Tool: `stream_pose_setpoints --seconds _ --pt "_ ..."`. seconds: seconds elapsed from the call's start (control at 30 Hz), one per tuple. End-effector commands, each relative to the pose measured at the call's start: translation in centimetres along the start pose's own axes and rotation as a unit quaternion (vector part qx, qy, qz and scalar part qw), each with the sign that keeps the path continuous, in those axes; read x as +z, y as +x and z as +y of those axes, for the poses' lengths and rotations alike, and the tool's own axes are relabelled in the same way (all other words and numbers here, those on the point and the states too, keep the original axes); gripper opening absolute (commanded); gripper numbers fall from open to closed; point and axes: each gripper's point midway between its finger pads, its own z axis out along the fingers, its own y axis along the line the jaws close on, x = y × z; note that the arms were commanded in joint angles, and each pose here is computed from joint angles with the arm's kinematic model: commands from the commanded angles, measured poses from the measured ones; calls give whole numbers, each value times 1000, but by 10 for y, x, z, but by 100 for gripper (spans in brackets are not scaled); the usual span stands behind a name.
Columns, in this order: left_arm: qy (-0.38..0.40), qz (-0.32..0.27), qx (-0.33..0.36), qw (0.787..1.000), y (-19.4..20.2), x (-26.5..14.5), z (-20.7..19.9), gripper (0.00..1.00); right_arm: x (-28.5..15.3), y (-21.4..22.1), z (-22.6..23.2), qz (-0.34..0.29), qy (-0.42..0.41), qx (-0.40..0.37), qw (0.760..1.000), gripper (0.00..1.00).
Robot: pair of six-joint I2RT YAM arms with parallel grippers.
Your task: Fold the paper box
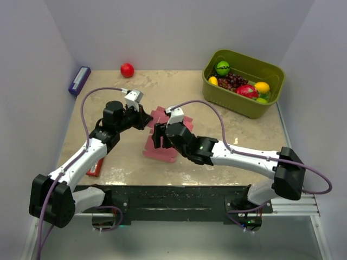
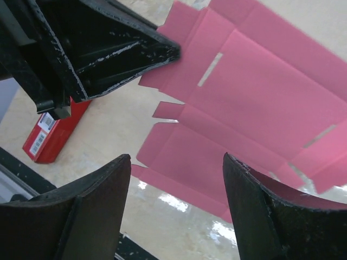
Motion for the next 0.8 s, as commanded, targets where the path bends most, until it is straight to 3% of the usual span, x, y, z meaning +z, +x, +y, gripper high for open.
stream_pose_setpoints --seconds 0.0,0.77 --pt "6 -23 -21 999 -11 1 -4 0 14 -7 35 -12 -38 61 997 69" --pt "23 -30 -10 999 -15 -4 -11 0 51 -5 23 -32 45 67 996 59"
